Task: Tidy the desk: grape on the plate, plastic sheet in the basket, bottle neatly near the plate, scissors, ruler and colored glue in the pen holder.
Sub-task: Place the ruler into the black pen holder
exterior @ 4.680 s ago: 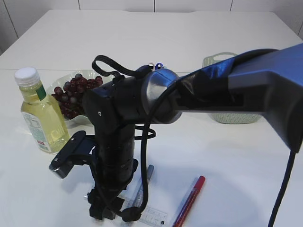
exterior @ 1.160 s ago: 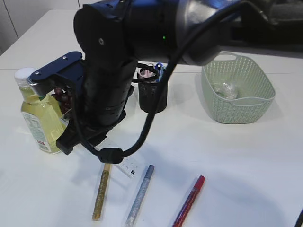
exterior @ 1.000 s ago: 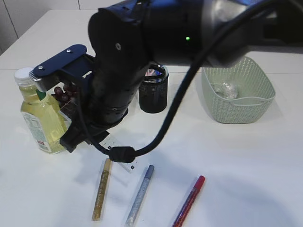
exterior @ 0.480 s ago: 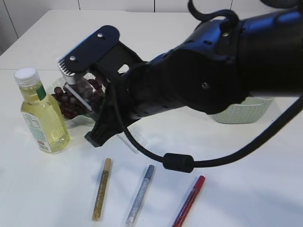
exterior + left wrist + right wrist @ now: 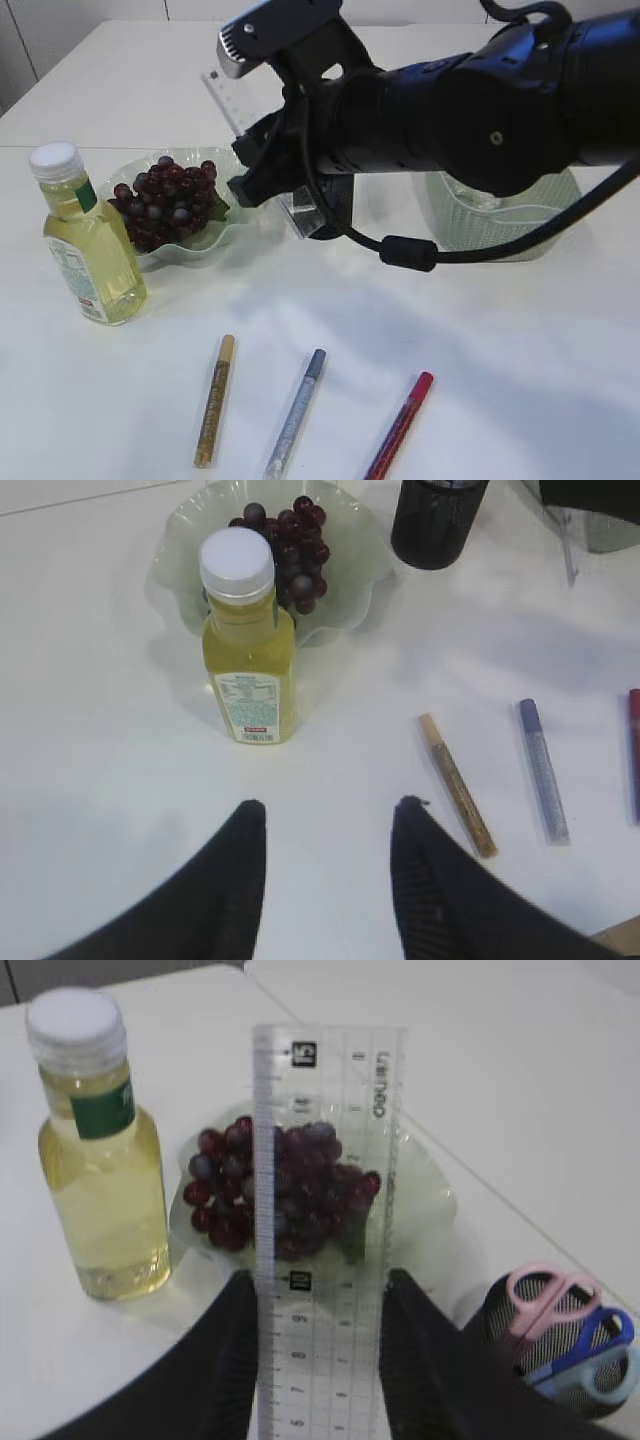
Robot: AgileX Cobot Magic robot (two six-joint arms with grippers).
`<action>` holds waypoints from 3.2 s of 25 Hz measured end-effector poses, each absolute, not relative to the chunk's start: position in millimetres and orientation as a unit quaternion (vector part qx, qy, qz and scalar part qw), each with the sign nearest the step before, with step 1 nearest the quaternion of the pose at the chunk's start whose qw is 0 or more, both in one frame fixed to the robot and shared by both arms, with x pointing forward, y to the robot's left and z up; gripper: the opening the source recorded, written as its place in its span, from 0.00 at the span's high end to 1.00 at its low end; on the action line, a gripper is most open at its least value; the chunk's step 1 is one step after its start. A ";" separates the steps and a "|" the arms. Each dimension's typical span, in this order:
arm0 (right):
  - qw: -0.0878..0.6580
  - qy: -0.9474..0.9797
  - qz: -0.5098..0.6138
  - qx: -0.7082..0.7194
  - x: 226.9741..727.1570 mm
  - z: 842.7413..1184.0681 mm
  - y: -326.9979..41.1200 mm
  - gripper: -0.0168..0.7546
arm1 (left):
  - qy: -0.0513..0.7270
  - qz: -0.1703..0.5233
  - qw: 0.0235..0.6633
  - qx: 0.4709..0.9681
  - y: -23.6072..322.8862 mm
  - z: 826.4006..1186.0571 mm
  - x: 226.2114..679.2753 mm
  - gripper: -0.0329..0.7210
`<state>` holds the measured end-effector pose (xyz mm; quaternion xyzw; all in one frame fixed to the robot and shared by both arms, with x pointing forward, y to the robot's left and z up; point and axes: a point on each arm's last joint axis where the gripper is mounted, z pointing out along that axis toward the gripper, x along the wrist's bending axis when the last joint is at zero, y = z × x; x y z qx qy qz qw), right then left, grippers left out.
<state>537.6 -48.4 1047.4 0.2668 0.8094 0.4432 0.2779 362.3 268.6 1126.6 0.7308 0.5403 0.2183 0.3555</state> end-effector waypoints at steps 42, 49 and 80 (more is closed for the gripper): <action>0.405 0.658 0.533 0.345 671.2 994.2 -79.4 0.60 | 0.530 0.267 0.395 0.701 269.8 1136.3 370.6 0.55; 0.398 0.665 0.523 0.354 674.8 978.5 -79.4 0.60 | 0.528 0.274 0.401 0.697 270.0 1137.8 371.6 0.55; 0.392 0.659 0.528 0.365 675.2 978.6 -80.1 0.60 | 0.528 0.274 0.401 0.697 270.0 1137.8 371.6 0.55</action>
